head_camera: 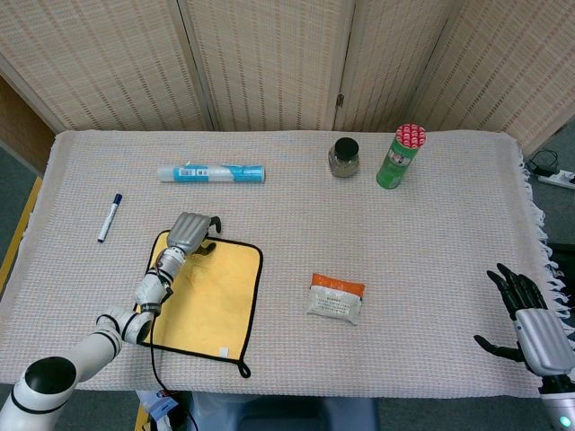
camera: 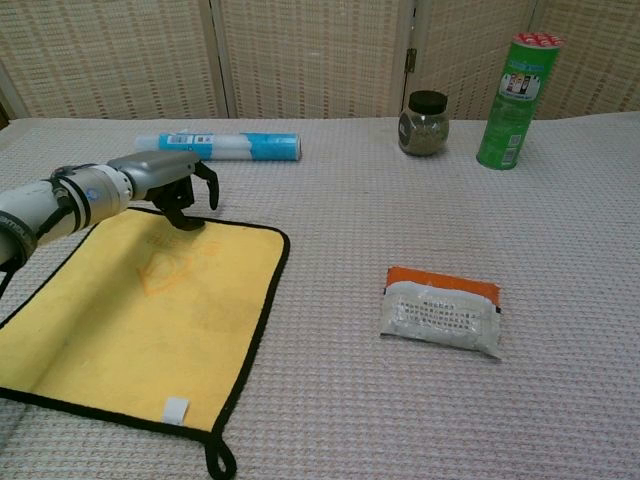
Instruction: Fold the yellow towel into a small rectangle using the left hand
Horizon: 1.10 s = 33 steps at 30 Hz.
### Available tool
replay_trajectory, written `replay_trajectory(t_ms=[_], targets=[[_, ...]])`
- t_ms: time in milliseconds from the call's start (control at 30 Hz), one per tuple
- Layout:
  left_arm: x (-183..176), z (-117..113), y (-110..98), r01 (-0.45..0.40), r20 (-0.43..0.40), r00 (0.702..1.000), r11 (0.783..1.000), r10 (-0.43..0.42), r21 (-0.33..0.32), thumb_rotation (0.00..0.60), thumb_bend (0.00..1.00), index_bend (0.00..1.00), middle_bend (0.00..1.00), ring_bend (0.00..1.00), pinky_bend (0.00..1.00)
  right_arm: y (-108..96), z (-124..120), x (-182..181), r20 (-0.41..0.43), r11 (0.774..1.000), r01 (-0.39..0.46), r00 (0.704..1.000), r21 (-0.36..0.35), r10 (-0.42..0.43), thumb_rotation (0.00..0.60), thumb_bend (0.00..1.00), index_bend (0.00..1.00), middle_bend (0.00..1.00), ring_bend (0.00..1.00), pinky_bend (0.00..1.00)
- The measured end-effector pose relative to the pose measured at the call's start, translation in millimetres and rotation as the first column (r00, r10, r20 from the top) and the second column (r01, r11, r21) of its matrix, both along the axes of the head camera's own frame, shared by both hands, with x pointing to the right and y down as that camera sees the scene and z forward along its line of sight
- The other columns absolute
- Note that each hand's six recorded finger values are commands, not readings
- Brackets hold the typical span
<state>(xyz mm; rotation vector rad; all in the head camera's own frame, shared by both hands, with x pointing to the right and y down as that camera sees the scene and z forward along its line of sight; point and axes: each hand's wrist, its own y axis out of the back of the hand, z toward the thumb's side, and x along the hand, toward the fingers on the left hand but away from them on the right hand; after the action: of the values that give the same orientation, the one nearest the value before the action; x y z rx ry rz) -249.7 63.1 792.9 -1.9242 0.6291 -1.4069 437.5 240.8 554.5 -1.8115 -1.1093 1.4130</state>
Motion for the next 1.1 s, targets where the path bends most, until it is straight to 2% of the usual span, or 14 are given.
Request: replay_trajectory(t_ms=[167, 667, 967, 1100], targets=[[-4.0, 4.3, -0.8, -0.008, 0.022, 1.0, 1.0, 0.009, -0.003, 0.6, 0.46, 0.49, 1.0, 1.0, 1.0, -0.5, 1.6, 0.6, -0.001, 1.0, -0.002, 1.0, -0.005, 0.002, 0.6, 0.21, 0.0, 0.0, 0.0, 0.0], [-7.5, 10.5, 5.9, -0.025, 0.035, 0.999, 0.999, 0.027, -0.038, 0.6, 0.47, 0.5, 1.0, 1.0, 1.0, -0.1, 1.9, -0.5, -0.001, 1.0, -0.001, 1.0, -0.006, 0.001, 0.6, 0.2, 0.0, 0.0, 0.0, 0.0], [-6.0, 7.7, 4.6, -0.019, 0.015, 1.0, 1.0, 0.019, -0.011, 0.6, 0.47, 0.63, 1.0, 1.0, 1.0, 0.0, 2.6, 0.1, 0.0, 1.0, -0.002, 1.0, -0.013, 0.002, 0.6, 0.21, 0.0, 0.0, 0.0, 0.0], [-6.8, 6.3, 4.5, -0.016, 0.006, 1.0, 1.0, 0.016, 0.003, 0.6, 0.47, 0.65, 1.0, 1.0, 1.0, 0.3, 2.5, -0.4, 0.001, 1.0, 0.0, 1.0, -0.013, 0.0, 0.6, 0.21, 0.0, 0.0, 0.0, 0.0]])
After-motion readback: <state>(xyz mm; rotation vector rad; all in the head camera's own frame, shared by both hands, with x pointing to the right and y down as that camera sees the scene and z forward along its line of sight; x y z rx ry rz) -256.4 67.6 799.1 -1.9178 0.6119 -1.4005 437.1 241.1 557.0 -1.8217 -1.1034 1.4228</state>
